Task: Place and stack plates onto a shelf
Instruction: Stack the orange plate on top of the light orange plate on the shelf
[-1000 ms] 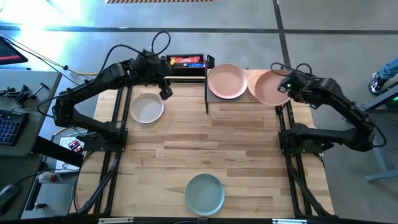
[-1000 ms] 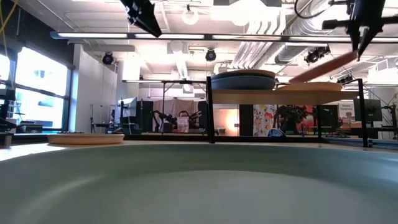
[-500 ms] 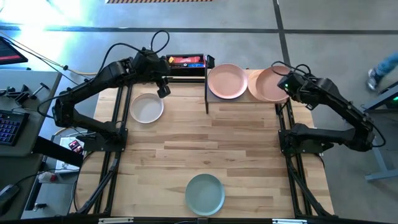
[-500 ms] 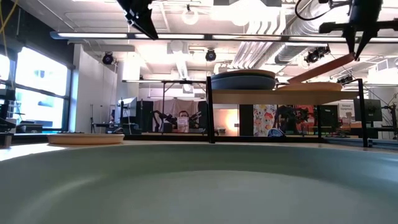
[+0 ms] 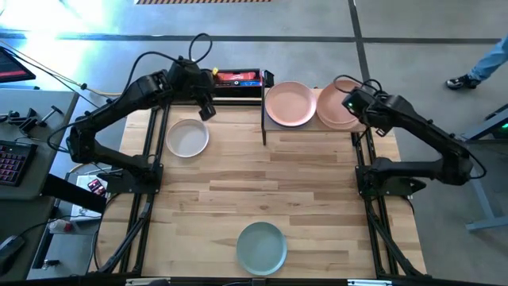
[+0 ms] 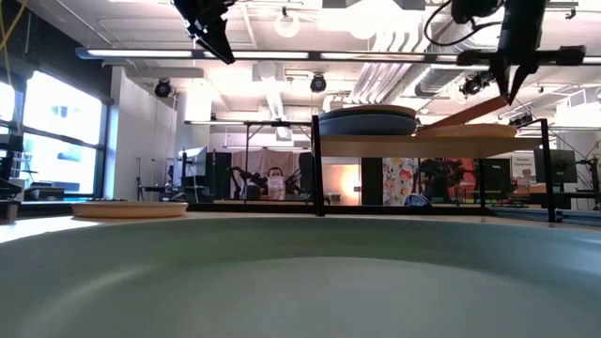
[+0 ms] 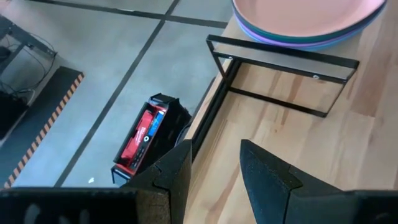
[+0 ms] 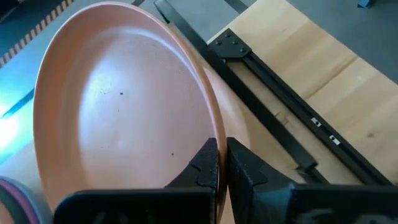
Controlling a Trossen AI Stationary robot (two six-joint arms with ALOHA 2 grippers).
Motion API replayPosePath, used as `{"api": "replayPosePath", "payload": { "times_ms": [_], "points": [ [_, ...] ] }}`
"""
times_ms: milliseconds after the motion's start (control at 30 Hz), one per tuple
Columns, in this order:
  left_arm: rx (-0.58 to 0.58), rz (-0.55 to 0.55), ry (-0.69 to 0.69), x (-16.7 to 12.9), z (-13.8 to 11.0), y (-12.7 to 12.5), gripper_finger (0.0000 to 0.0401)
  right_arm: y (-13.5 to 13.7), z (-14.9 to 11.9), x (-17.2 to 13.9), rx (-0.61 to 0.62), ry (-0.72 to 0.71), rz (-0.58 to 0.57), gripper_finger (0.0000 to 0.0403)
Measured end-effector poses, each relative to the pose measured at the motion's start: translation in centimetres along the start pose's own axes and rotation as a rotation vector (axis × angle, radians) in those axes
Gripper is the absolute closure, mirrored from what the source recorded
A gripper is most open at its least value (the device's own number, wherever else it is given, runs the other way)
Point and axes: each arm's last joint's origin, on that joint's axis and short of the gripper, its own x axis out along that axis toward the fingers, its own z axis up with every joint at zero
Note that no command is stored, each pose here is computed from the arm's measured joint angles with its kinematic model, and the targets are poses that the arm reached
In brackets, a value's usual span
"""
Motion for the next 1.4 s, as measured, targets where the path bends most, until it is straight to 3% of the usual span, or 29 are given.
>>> {"api": "replayPosePath", "payload": {
  "times_ms": [267,867,1400],
  "points": [
    [0.012,0.016,0.008,0.1,-0.2,0.6,0.0274,1.5,-0.7,1.1,-0.013,0.000,-0.020,0.0403],
    [0.003,0.026,0.013,0.2,-0.3,0.9,0.0274,1.5,-1.0,1.2,-0.097,0.086,-0.030,0.0399],
    [0.002,0.026,0.013,0.2,-0.3,0.9,0.0274,1.2,-0.9,1.0,-0.101,0.109,-0.027,0.0286]
  ]
}}
